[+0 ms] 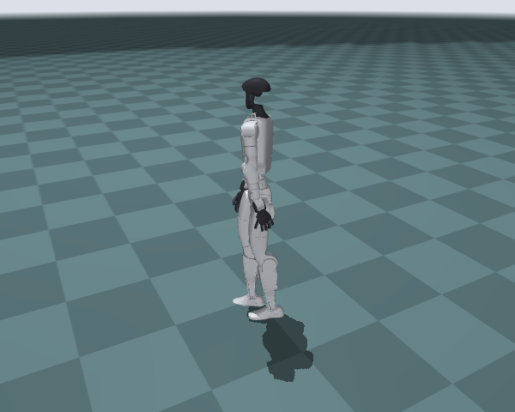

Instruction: Upper body actions

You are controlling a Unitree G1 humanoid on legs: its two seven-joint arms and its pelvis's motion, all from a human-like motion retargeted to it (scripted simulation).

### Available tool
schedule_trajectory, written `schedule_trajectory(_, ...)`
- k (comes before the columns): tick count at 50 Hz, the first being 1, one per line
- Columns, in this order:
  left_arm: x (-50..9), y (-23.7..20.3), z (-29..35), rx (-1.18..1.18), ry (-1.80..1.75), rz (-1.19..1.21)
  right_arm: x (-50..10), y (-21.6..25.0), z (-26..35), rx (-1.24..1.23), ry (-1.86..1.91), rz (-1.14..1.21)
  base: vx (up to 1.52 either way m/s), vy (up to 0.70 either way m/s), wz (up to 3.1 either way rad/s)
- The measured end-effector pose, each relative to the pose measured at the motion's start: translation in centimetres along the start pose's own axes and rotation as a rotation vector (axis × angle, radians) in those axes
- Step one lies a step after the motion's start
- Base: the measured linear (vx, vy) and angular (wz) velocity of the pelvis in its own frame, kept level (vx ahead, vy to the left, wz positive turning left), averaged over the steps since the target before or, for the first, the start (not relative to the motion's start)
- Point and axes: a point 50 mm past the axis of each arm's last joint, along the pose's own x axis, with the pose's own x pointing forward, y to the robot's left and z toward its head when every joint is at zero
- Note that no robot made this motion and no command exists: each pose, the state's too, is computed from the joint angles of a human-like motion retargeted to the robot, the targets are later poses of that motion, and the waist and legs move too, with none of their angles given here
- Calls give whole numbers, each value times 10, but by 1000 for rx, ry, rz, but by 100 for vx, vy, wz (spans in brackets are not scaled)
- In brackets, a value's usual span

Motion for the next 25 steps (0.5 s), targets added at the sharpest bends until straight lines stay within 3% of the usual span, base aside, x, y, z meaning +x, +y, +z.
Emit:
schedule_trajectory(12, -16, -39, 70, 82, -301, -9, -22, 18, -103, 265, 398, -116, 0, -2, 11)
schedule_trajectory(25, -11, -41, 52, 139, -194, -47, -33, 29, -129, 303, 536, -128, 2, -3, -5)
